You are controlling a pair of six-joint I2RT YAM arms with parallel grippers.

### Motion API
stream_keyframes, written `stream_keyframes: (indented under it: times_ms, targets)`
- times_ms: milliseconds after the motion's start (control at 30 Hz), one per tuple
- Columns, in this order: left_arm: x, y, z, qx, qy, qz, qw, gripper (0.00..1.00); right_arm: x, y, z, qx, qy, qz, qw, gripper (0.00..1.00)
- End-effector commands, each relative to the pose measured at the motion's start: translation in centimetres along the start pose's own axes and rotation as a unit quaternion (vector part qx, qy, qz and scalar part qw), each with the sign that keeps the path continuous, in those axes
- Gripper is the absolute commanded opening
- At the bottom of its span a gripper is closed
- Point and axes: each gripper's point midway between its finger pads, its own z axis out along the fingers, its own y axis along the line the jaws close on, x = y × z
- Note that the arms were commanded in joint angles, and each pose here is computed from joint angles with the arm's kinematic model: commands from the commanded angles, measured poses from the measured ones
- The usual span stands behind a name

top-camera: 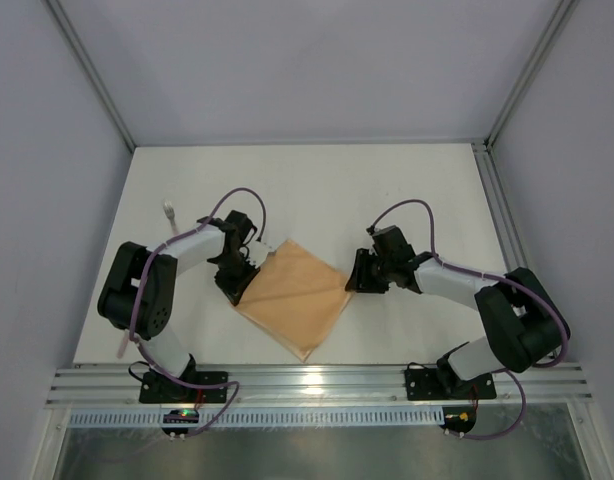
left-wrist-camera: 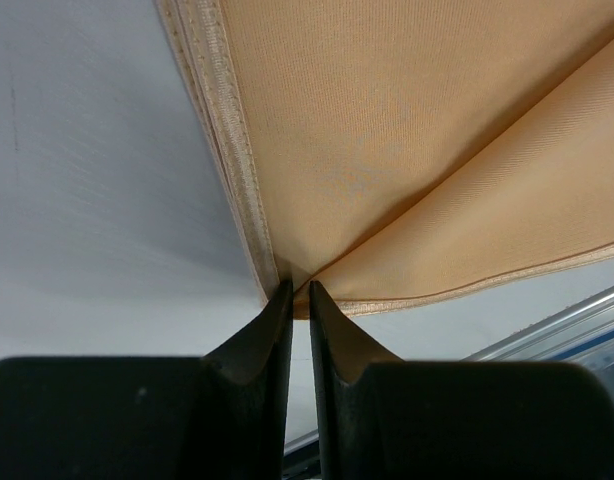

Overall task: Fold the napkin into a case and place the utensils inside
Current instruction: Move the upper triangle-folded napkin to the center of the board, then smooth out the upper triangle-folded napkin at the center of the board.

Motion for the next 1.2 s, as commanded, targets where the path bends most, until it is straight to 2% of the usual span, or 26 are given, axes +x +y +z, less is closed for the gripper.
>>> stream_keyframes:
  times_ms: [0,167,200,333,433,500,700,733,767,900,1033,1167]
  targets:
    - [-0.2,0.7,0.6,-0.016,-0.007,0.014,1.000,0.14,0.0,-1.3,0.9,0.020,-0.008,0.018,1.000,0.40]
    - [-0.7,1.2,0.4,-0.027,-0.012,0.017,0.999,0.14,-0.5,-1.4,1.7,0.021,-0.016,0.034,0.999,0.22]
    - [-0.7,1.3,0.4,-0.029,-0.013,0.018,0.999,0.13,-0.8,-1.4,2.1,0.020,-0.017,0.039,0.999,0.15]
    - [-1.3,2.0,0.4,-0.043,-0.016,0.018,0.999,0.12,-2.0,-0.9,3.2,0.017,-0.022,0.060,0.998,0.04]
    - [-2.1,2.9,0.2,-0.058,-0.024,0.018,0.998,0.12,-3.5,-1.0,3.7,0.029,-0.039,0.072,0.996,0.03]
    - [-3.0,3.7,-0.1,-0.068,-0.032,0.016,0.997,0.12,-6.0,-0.4,4.0,0.024,-0.072,0.072,0.994,0.03]
    - [-5.3,5.5,-1.3,-0.086,-0.050,0.013,0.995,0.11,-12.5,0.5,5.3,0.016,-0.105,0.067,0.992,0.03]
    - [-5.8,5.7,-1.6,-0.088,-0.054,0.015,0.994,0.11,-12.8,0.5,5.4,0.020,-0.097,0.062,0.993,0.04]
    - [-5.9,5.6,-1.7,-0.086,-0.055,0.016,0.995,0.11,-14.4,1.2,5.6,0.013,-0.104,0.051,0.993,0.12]
    - [-5.7,5.3,-1.5,-0.077,-0.055,0.017,0.995,0.11,-15.5,2.3,4.7,0.011,-0.091,-0.002,0.996,0.35]
    - [-4.9,4.6,-1.4,-0.065,-0.057,0.007,0.996,0.12,-14.8,3.0,1.7,0.003,-0.099,-0.032,0.995,0.40]
    - [-4.4,4.2,-1.7,-0.057,-0.060,-0.001,0.997,0.13,-9.2,3.2,0.6,-0.027,-0.048,-0.043,0.998,0.41]
